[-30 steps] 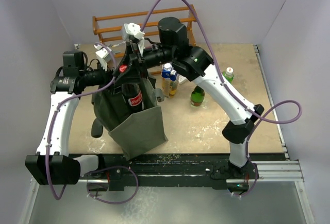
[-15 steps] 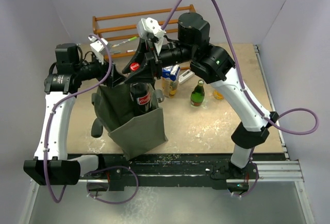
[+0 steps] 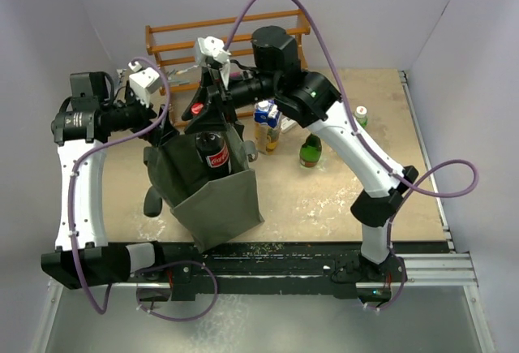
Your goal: Place the beverage into the canvas bag
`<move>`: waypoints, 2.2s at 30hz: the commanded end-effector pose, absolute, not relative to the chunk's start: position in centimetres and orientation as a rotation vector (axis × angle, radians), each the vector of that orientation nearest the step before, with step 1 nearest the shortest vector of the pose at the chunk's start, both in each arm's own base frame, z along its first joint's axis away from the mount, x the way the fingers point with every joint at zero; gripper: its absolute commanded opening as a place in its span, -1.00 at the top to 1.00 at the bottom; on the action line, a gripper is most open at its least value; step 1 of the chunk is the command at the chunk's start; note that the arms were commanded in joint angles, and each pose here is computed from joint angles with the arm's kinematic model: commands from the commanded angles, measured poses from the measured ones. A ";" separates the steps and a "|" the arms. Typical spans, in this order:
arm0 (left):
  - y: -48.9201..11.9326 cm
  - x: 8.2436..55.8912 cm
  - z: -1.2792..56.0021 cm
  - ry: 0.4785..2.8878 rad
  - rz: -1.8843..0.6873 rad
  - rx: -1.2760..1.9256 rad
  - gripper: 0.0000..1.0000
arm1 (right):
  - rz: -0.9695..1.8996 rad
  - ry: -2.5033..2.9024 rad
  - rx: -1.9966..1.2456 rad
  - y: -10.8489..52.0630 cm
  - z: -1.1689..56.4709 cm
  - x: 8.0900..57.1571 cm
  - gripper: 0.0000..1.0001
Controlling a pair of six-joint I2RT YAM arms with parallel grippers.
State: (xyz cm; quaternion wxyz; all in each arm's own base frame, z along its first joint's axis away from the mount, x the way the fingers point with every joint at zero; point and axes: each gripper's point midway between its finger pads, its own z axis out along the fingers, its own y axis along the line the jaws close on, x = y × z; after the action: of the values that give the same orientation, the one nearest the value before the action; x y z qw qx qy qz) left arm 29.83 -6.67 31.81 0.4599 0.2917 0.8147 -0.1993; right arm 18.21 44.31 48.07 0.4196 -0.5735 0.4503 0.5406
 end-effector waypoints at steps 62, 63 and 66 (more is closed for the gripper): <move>-8.5 29.7 29.6 2.062 -0.794 0.523 1.00 | 1.385 0.674 -1.439 50.7 49.6 17.8 1.00; -8.5 29.7 29.7 2.060 -0.794 0.524 1.00 | 1.374 0.671 -1.451 50.8 49.2 17.9 1.00; -8.5 29.6 29.7 2.060 -0.795 0.529 1.00 | 1.312 0.657 -1.469 51.4 48.1 18.8 1.00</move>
State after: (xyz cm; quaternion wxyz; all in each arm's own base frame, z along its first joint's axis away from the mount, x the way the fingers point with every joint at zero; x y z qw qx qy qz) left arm 29.76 -7.84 28.41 0.4062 0.2047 0.8397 -0.2966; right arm 19.91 53.32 39.67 0.3886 -0.5917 0.4082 0.5764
